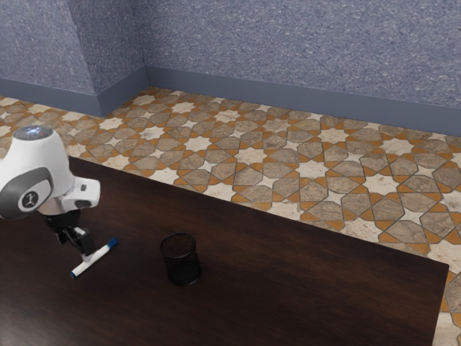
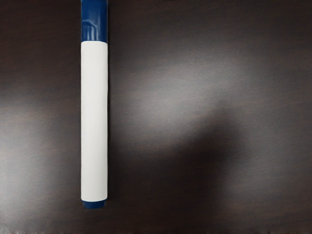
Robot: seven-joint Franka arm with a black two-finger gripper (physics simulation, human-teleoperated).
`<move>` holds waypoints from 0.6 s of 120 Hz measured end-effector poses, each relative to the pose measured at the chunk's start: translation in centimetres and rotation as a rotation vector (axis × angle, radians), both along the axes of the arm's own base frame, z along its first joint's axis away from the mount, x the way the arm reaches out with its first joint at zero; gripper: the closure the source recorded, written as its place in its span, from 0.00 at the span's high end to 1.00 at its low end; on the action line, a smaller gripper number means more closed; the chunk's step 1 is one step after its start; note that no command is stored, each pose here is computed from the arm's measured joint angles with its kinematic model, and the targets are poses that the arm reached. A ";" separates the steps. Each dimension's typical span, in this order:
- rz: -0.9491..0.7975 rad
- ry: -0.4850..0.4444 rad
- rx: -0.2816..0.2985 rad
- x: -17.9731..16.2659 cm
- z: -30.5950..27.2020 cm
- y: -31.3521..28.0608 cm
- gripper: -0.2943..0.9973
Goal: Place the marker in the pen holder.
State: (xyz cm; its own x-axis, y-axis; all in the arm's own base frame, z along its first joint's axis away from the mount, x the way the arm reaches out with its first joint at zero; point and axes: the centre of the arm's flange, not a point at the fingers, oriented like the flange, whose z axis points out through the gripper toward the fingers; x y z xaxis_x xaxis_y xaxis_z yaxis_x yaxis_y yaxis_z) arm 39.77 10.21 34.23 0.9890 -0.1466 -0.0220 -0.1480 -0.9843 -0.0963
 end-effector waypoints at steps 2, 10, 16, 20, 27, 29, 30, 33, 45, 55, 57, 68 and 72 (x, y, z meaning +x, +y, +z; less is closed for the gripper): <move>-0.006 -0.010 0.007 -0.3 0.1 0.1 0.77; -0.035 -0.040 0.050 -1.0 0.3 0.9 0.77; -0.015 -0.055 0.065 -1.7 0.3 2.8 0.77; 0.002 -0.059 0.070 -2.1 0.1 3.9 0.77; 0.020 -0.049 0.079 -2.4 -0.9 5.1 0.77; 0.021 -0.046 0.081 -2.4 -1.2 5.2 0.77; 0.022 -0.044 0.083 -2.4 -1.4 5.3 0.77; 0.023 -0.040 0.087 -2.4 -1.7 5.4 0.77; 0.028 -0.036 0.094 -2.2 -2.7 5.6 0.77; 0.033 -0.043 0.096 -2.0 -3.3 5.6 0.77; 0.035 -0.047 0.095 -1.9 -3.4 5.6 0.77; 0.066 -0.068 0.089 -0.8 -3.8 6.0 0.77; 0.080 -0.074 0.091 -0.1 -3.9 6.4 0.77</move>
